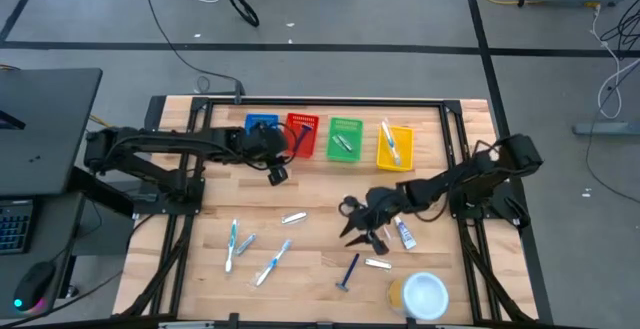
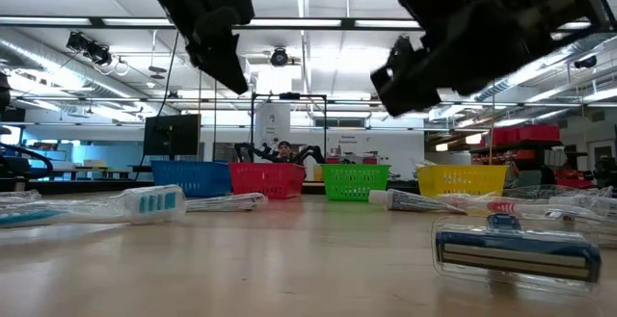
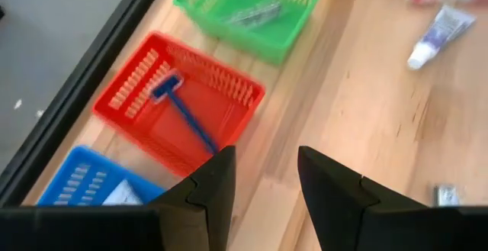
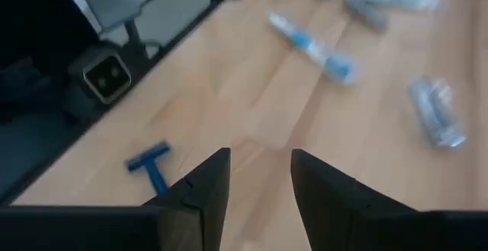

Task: Pick & Place Travel size toiletries
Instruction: Put the blue razor into the orange bin

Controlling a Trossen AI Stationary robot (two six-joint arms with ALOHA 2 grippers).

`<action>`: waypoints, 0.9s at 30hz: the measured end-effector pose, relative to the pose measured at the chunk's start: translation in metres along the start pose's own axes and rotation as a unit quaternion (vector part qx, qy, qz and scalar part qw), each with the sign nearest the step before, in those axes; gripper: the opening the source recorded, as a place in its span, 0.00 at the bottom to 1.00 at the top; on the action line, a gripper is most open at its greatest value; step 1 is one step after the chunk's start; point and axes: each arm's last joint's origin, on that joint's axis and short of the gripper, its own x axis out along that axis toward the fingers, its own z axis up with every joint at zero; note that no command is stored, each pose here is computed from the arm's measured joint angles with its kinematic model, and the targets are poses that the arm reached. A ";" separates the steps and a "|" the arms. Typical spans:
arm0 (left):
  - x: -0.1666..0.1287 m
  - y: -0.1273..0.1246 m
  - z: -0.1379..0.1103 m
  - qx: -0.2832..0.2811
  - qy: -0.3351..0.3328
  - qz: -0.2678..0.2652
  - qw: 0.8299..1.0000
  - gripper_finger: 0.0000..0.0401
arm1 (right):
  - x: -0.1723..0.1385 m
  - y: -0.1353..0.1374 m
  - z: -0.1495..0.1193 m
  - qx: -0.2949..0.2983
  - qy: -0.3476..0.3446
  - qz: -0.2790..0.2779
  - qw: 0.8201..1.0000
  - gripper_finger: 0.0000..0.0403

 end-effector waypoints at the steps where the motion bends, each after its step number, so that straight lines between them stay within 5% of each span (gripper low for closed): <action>1: 0.002 -0.001 0.000 0.002 0.002 -0.002 1.000 0.37 | 0.005 0.002 -0.004 0.003 0.009 0.004 1.000 0.37; 11: 0.007 -0.004 0.003 -0.014 -0.011 -0.016 1.000 0.37 | 0.047 0.016 -0.024 -0.012 0.033 0.094 0.995 0.37; 27: 0.004 -0.012 0.007 -0.057 -0.030 -0.040 0.997 0.37 | 0.066 0.036 -0.028 -0.064 0.108 0.131 0.983 0.37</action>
